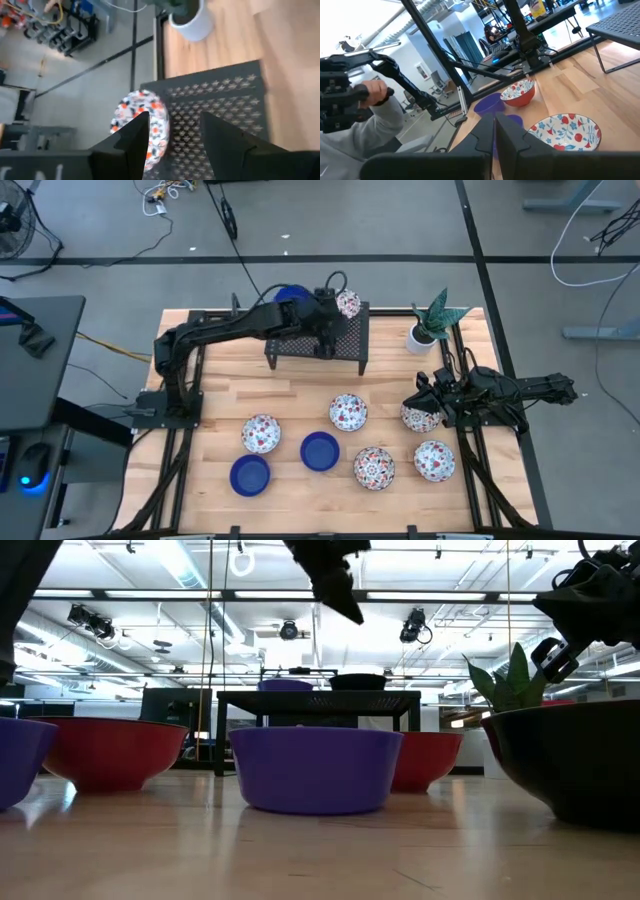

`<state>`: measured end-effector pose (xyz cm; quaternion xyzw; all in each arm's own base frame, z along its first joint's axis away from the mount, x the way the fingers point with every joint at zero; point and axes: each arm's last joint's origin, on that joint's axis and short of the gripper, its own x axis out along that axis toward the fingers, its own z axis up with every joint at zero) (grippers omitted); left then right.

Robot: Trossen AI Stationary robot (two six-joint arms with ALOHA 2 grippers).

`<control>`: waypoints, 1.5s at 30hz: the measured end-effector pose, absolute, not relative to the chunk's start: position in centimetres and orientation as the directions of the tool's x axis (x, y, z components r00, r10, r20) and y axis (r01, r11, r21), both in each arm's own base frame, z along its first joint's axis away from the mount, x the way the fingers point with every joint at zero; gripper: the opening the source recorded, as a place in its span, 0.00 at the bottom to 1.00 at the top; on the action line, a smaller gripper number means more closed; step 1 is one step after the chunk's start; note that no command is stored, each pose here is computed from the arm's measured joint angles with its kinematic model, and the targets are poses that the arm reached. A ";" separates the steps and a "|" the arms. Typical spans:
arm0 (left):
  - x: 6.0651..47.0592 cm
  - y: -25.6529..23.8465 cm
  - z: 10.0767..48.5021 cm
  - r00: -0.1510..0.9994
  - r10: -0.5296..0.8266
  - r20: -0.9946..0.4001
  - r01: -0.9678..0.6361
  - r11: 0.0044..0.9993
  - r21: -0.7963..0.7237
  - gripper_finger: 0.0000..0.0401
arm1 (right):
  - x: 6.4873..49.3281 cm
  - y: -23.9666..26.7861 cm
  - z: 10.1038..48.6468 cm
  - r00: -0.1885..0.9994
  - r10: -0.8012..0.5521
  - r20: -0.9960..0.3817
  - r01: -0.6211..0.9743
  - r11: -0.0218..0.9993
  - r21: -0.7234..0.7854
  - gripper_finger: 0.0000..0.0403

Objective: Pick & Place Mini bowls
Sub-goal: Put the left red bowl on the shelf

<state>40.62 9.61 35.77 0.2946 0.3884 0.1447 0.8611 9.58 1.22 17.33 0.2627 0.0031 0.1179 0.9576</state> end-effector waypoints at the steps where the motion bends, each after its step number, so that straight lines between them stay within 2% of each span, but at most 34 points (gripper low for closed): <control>1: 40.4 9.0 35.9 0.651 0.467 -0.598 -0.008 0.792 0.610 0.45 | 9.6 1.2 17.3 0.972 0.228 0.055 -0.224 0.834 0.504 0.05; 5: 39.2 6.5 36.5 0.627 0.422 -0.654 -0.006 0.843 0.538 0.45 | 9.6 1.2 17.3 0.972 0.228 0.055 -0.224 0.834 0.504 0.05; 12: 36.9 2.1 35.7 0.499 0.287 -0.818 0.018 0.940 0.341 0.42 | 9.6 1.2 17.3 0.972 0.228 0.055 -0.224 0.834 0.504 0.05; 17: 36.1 -1.3 32.8 0.442 0.245 -0.863 0.072 0.949 0.306 0.35 | 9.6 1.2 17.3 0.972 0.228 0.055 -0.224 0.834 0.504 0.05; 20: 34.8 -3.1 30.6 0.472 0.218 -0.854 0.067 0.957 0.282 0.30 | 9.6 1.2 17.3 0.972 0.227 0.057 -0.224 0.834 0.504 0.05; 29: 30.4 -8.1 24.7 0.749 0.138 -0.648 -0.018 0.982 0.187 0.21 | 9.6 1.2 17.3 0.972 0.227 0.056 -0.224 0.834 0.504 0.05; 33: 29.2 -10.7 23.6 0.864 0.048 -0.500 0.015 0.993 0.120 0.19 | 9.6 1.2 17.3 0.972 0.228 0.056 -0.224 0.834 0.504 0.05; 36: 28.8 -12.9 24.0 0.936 -0.030 -0.350 0.080 0.989 0.128 0.17 | 9.6 1.2 17.3 0.972 0.228 0.056 -0.224 0.834 0.504 0.05; 39: 28.8 -14.2 24.3 0.960 -0.092 -0.266 0.140 0.975 0.170 0.16 | 9.6 1.2 17.3 0.972 0.228 0.056 -0.224 0.834 0.504 0.05; 45: 28.8 -14.5 24.2 0.943 -0.192 -0.271 0.243 0.955 0.169 0.15 | 9.6 1.2 17.3 0.972 0.228 0.056 -0.224 0.834 0.504 0.05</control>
